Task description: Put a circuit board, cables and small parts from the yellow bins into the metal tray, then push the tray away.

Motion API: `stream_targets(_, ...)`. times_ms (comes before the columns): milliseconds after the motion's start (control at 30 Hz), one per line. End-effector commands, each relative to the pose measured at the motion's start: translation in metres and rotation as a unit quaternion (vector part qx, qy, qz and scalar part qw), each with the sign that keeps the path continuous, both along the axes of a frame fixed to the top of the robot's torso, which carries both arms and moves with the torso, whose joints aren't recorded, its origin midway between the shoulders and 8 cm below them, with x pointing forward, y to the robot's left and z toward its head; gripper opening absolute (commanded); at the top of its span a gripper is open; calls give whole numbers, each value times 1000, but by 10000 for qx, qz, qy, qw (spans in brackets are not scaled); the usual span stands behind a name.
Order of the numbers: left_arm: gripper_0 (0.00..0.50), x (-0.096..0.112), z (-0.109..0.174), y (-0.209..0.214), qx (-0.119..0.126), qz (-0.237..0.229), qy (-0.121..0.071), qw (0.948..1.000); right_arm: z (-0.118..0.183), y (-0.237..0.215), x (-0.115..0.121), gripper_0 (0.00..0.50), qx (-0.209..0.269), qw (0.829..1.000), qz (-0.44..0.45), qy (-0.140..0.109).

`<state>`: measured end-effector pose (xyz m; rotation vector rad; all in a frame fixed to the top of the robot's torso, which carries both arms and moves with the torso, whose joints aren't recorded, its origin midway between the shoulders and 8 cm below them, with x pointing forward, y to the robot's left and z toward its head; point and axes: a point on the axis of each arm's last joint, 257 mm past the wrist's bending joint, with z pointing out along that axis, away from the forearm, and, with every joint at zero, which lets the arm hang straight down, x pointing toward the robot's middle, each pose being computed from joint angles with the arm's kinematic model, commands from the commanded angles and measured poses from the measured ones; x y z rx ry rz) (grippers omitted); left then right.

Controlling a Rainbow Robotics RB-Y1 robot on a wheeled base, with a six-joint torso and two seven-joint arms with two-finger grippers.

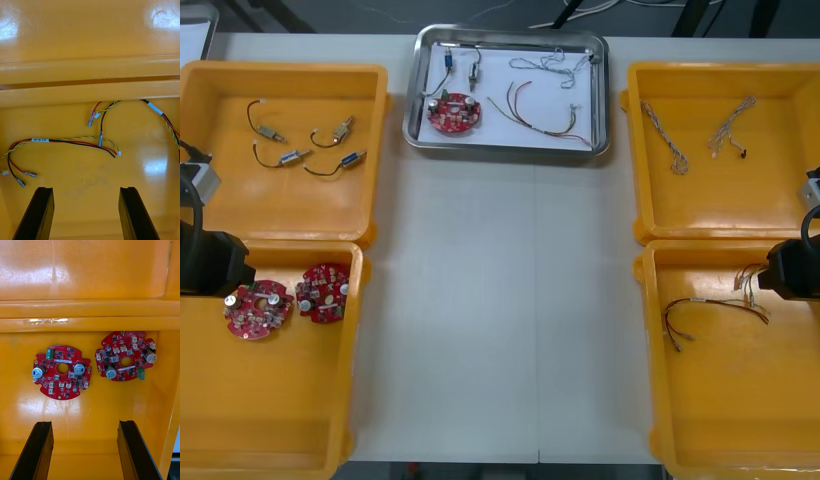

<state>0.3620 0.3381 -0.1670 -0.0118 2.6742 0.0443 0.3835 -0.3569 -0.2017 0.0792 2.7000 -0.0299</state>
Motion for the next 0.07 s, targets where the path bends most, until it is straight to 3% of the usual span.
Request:
stream_targets(33, 500, -4, 10, 14, 388, -283, -32, 9988, 4, -3, -2, 500, 7, 10000, -16, -58)
stream_targets(67, 500, -4, 10, 14, 388, -283, -32, 9988, 4, -3, -2, 500, 7, 10000, -16, -58)
